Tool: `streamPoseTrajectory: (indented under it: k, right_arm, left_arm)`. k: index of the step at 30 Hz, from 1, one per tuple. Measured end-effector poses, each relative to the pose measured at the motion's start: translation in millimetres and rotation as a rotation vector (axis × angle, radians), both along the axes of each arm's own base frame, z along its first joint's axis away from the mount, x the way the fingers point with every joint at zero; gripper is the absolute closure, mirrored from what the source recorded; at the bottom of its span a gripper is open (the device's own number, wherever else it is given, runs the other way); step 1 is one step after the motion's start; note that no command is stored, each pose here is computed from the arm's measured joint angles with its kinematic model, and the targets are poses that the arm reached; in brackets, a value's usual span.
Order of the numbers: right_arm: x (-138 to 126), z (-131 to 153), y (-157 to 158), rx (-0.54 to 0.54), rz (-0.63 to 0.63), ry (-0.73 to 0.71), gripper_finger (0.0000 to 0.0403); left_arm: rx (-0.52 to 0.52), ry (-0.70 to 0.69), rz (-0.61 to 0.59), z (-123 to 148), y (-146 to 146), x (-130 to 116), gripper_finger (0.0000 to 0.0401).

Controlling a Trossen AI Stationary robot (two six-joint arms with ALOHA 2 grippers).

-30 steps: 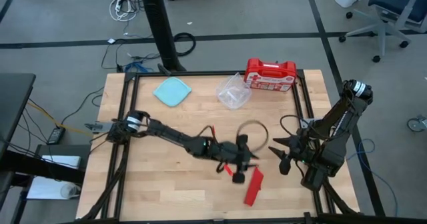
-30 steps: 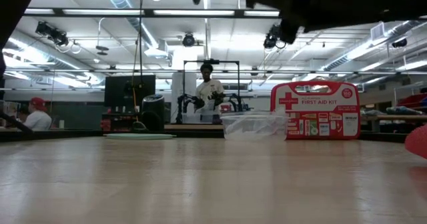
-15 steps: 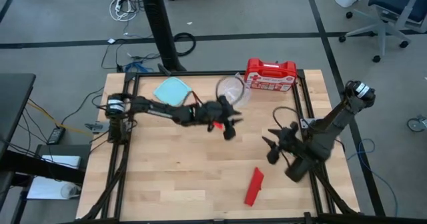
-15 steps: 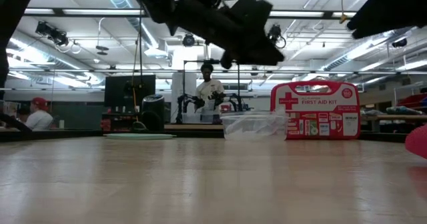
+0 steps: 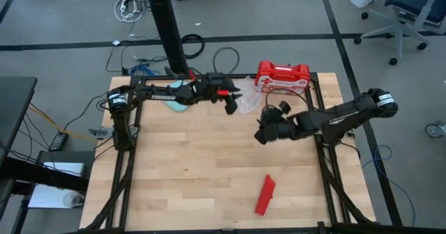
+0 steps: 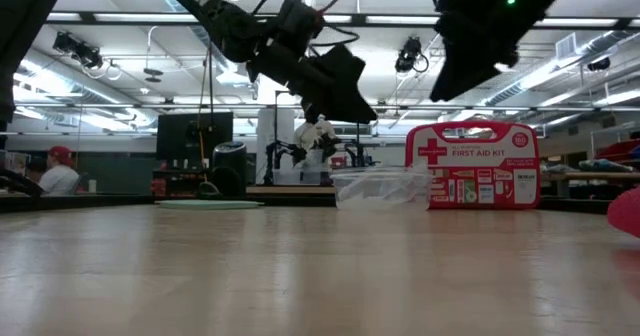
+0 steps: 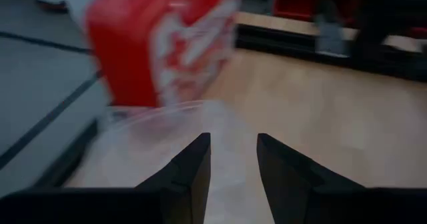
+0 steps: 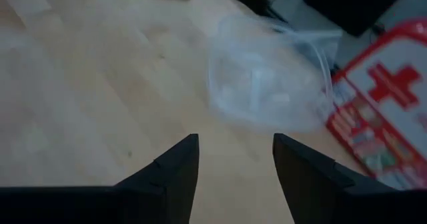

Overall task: Roll bandage
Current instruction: Open the transparent zip bag

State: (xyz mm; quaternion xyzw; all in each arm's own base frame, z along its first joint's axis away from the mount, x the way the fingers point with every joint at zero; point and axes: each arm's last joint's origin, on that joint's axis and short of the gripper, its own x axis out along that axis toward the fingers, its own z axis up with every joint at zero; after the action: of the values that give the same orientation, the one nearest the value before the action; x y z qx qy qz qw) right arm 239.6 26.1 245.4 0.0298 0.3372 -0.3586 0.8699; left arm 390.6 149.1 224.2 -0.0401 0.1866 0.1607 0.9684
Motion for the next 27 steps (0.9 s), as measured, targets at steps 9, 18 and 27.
streamPoseTrajectory:
  k: [9, 18, 27]
  right_arm:
    - [17, 9, -69, 0.121, 0.066, -0.079, 0.0212]
    - [14, 17, -117, 0.127, 0.114, -0.156, 0.0212]
    - [37, 9, -151, 0.163, 0.124, -0.066, 0.0212]
  left_arm:
    - [-0.103, 0.085, 0.079, -10, 30, -18, 0.0274]
    - [-0.161, 0.161, -0.107, -17, 22, -21, 0.0274]
    - [-0.026, 0.216, -0.077, -18, 25, -22, 0.0274]
